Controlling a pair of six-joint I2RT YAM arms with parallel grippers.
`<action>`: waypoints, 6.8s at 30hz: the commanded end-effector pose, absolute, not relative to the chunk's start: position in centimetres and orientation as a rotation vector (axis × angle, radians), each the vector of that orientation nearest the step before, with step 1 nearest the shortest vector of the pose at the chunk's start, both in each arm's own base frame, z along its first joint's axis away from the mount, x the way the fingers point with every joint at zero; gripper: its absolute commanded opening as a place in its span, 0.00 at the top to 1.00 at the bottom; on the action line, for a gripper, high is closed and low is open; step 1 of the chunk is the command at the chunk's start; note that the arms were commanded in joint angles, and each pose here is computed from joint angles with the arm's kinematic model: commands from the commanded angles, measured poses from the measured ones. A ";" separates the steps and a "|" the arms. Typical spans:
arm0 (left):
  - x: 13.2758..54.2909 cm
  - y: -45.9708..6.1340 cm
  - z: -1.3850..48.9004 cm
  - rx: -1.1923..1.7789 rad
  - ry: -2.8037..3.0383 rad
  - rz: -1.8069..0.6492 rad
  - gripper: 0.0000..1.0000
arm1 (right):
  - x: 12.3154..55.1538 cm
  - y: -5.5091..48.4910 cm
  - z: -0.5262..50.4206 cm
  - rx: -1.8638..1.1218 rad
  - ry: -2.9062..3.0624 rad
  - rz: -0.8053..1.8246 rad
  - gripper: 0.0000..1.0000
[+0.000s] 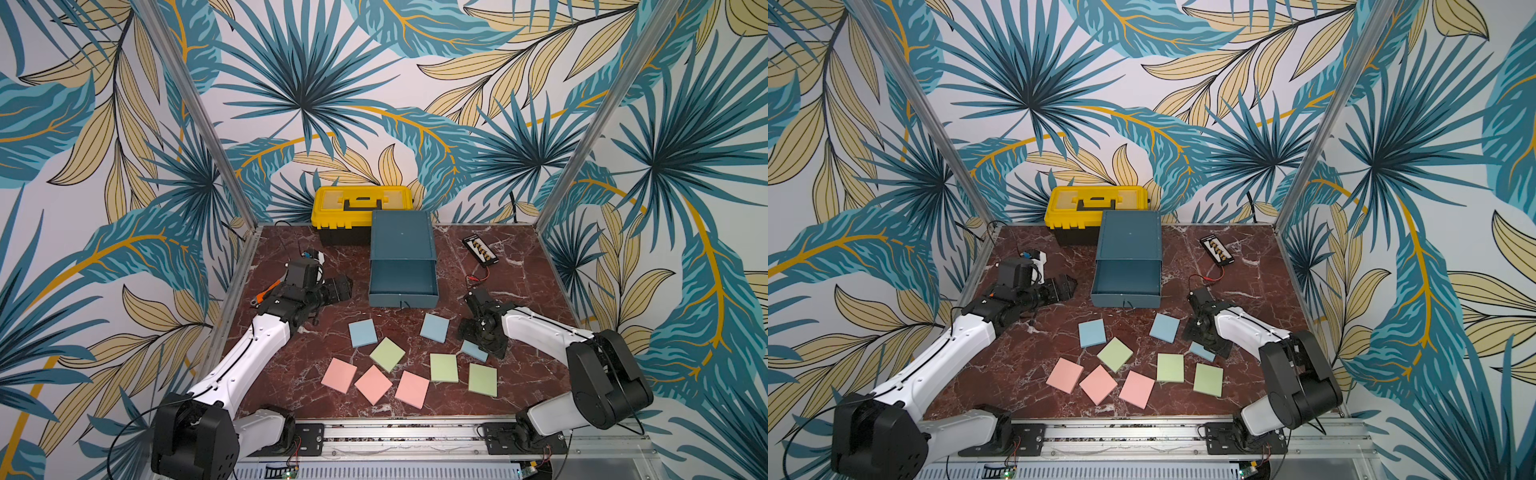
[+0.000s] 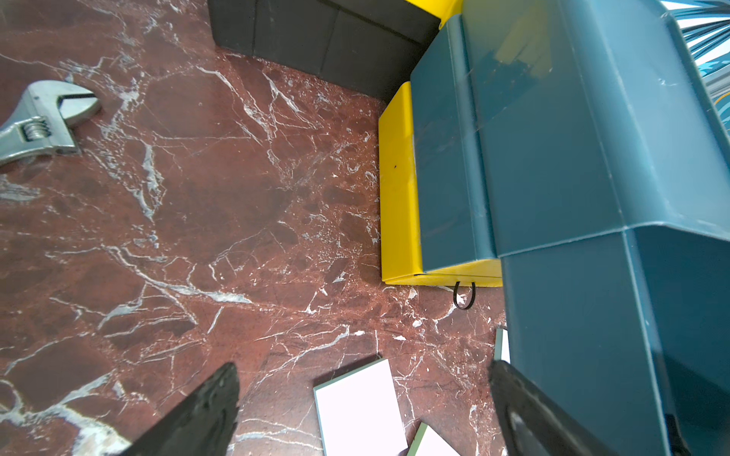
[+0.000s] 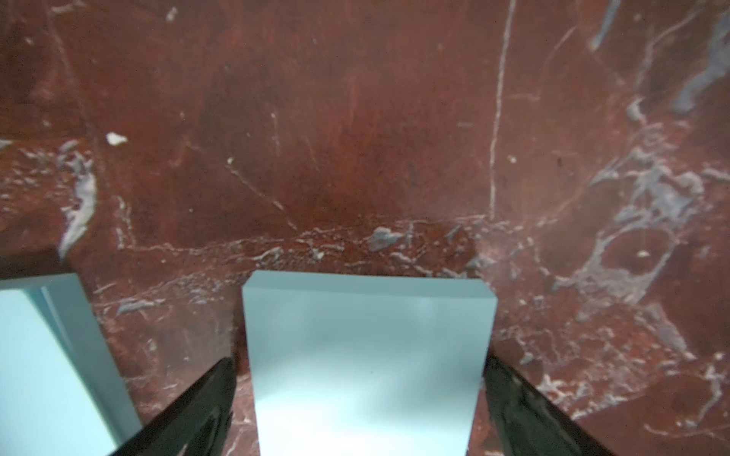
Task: Please put the sticky notes in the drawer by color
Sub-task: Pick up the sticky notes from the center of the board, then place the sticky notes in the drawer, then adjust the sticky notes at the center of the board.
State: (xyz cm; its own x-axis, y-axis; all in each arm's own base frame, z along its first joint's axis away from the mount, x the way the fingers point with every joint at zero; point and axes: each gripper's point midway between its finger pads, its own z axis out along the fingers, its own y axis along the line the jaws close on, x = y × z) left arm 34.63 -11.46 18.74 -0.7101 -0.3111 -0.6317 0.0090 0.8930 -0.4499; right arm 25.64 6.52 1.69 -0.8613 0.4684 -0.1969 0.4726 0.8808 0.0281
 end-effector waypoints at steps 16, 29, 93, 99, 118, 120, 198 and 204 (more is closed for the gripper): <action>34.1 -11.2 21.6 -0.204 2.235 -0.552 0.00 | 24.2 7.3 1.3 0.744 2.914 0.067 0.27; 34.5 -11.5 21.1 -0.217 2.230 -0.574 0.00 | 26.9 5.3 11.9 0.592 2.705 -0.011 0.29; 33.9 -9.6 23.5 -0.222 2.157 -0.465 0.00 | 36.6 29.3 24.5 -0.040 2.332 0.364 0.24; 33.8 -9.5 23.4 -0.225 2.155 -0.463 0.00 | 36.6 29.2 24.6 -0.039 2.331 0.361 0.18; 33.7 -9.5 23.8 -0.225 2.131 -0.476 0.00 | 35.1 22.5 33.2 0.021 2.138 0.164 0.11; 33.8 -9.6 23.9 -0.223 2.129 -0.481 0.00 | 34.1 20.0 34.0 0.054 2.110 0.086 0.10; 33.4 -9.2 21.5 -0.278 2.170 -0.471 0.00 | 28.0 20.9 4.7 0.164 2.490 0.175 0.00; 33.2 -9.1 21.6 -0.276 2.167 -0.463 0.00 | 28.2 20.4 4.1 0.187 2.529 0.070 0.01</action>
State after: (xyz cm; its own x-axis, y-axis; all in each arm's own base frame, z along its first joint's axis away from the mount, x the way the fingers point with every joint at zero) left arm 33.43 -9.24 21.04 -0.6105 -0.3576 -0.7067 -0.0359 0.9038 -0.4264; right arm 28.47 21.11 4.55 -0.8022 0.1618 -0.5747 0.0907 0.9844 0.1504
